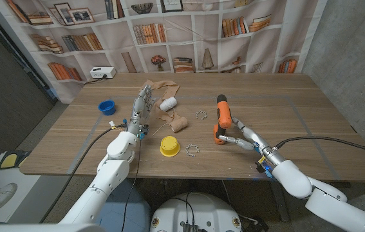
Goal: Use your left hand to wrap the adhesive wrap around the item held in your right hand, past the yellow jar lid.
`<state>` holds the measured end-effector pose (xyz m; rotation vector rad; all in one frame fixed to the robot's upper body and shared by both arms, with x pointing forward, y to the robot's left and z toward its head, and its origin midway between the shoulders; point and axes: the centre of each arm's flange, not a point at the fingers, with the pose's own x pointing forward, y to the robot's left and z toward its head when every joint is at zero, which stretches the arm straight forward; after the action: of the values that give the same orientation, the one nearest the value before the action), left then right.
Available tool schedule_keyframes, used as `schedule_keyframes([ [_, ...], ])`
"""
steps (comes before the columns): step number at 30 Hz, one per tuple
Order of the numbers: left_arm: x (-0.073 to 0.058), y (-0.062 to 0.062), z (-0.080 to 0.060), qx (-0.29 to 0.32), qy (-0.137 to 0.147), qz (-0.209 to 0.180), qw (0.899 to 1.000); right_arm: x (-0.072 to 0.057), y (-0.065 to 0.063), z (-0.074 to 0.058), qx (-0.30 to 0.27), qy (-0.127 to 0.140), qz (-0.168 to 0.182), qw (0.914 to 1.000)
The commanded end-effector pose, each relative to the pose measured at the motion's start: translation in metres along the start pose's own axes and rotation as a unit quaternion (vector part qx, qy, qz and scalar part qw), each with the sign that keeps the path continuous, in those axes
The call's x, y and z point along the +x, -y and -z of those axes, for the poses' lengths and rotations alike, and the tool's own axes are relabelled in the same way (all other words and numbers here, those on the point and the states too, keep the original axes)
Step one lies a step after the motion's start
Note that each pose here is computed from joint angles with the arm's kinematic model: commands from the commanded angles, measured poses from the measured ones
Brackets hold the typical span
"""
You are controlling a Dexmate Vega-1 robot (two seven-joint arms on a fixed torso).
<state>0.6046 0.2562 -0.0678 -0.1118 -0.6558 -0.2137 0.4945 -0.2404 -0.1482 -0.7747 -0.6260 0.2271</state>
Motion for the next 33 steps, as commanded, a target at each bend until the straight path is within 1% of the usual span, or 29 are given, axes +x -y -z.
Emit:
schedule_keyframes([
  [1, -0.005, -0.002, 0.0, 0.002, -0.003, -0.003, 1.0, 0.004, -0.008, 0.001, 0.013, 0.003, -0.002, 0.9999],
  [12, -0.008, -0.003, 0.002, 0.001, -0.006, -0.005, 1.0, 0.011, -0.01, 0.002, 0.018, 0.005, 0.001, 0.9998],
  [22, -0.008, -0.004, 0.004, 0.0, -0.008, -0.006, 1.0, 0.018, -0.014, 0.002, 0.019, 0.009, -0.007, 0.9998],
  [33, -0.007, -0.004, 0.005, -0.001, -0.01, -0.005, 1.0, 0.021, -0.017, 0.003, 0.023, 0.008, -0.009, 0.9997],
])
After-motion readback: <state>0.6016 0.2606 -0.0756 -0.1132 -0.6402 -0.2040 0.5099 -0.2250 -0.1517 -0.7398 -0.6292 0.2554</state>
